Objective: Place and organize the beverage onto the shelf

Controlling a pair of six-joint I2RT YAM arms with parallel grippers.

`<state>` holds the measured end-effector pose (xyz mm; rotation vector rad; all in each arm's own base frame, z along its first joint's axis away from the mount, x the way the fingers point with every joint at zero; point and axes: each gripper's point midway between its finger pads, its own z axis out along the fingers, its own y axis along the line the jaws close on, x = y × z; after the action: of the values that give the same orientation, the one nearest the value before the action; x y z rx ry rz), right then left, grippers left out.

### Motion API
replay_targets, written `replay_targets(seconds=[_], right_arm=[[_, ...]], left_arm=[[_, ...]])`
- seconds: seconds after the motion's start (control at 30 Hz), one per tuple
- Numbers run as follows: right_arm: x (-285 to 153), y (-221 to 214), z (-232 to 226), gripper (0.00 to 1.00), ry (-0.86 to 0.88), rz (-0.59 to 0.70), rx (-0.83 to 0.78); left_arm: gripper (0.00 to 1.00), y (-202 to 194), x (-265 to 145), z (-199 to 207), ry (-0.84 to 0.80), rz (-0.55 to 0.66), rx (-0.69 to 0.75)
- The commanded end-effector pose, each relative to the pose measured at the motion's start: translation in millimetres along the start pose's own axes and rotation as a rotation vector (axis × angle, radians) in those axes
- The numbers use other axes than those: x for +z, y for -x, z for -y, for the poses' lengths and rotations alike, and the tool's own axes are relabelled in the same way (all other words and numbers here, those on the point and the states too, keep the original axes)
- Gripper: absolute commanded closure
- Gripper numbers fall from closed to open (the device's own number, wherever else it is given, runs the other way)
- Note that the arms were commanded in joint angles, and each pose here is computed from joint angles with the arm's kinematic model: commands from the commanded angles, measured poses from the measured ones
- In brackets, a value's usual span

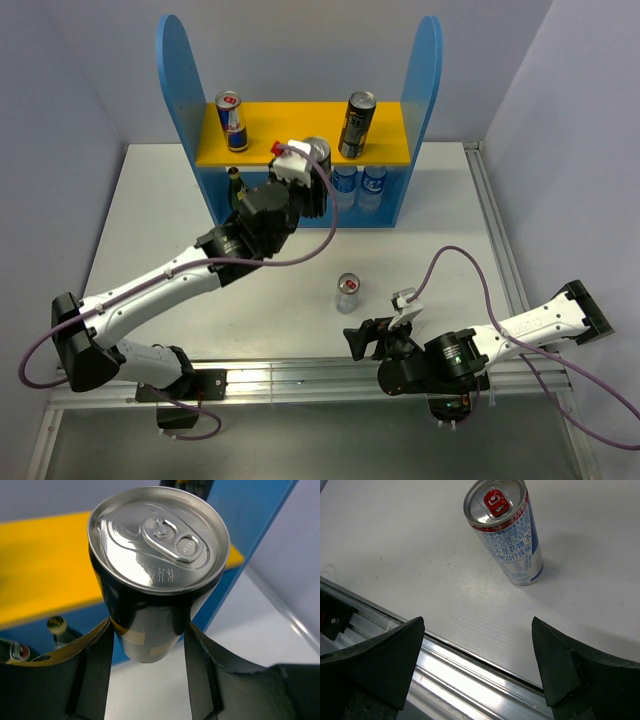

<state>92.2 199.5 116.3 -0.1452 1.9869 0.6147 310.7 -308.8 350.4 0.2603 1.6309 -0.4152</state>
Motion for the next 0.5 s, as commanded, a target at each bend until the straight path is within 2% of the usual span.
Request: replay_targets(seconds=[0.0,0.2,0.47], right_arm=[[-2,16,-11,0.05,0.012,0.042,0.057],[-2,15,-9,0.05,0.012,0.042,0.059],[-3,16,-9,0.06,0.023,0.043,0.077]], left_arm=[[1.0,71,8,-2,-0.014,0.12,-0.03],[1.0,86,36,-5,-0.019,0.138,-0.026],[1.0,69,88,-2,-0.01,0.118,0.01]])
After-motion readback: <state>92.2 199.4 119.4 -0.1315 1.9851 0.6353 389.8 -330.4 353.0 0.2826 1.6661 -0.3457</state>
